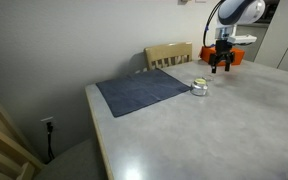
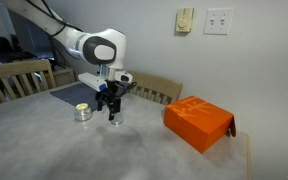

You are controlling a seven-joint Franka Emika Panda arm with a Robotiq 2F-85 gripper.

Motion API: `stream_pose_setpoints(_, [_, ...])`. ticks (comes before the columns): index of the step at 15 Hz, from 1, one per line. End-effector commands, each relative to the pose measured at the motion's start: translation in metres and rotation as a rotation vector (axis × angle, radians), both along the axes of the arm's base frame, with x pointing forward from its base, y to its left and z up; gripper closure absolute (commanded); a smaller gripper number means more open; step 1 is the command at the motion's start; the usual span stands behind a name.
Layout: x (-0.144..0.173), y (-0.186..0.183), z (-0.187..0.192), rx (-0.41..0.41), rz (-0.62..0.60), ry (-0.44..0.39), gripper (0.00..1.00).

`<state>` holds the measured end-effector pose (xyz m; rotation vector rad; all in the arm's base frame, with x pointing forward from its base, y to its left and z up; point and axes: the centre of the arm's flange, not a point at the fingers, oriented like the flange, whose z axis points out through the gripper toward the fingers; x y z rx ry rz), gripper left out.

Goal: Put the silver lid on the silver bottle

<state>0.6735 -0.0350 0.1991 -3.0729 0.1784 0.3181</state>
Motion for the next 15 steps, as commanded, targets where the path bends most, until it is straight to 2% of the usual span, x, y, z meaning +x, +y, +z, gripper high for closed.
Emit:
stream_pose_setpoints(1, [0.024,-0.005,-0.016,0.004,-0.023,-0.048,0.0])
stream_pose_setpoints(10, [0.057,-0.008,-0.073,-0.005,-0.012,-0.011,0.0])
stream_pose_setpoints(15, [0.066,0.0,-0.076,-0.028,0.012,-0.066,0.0])
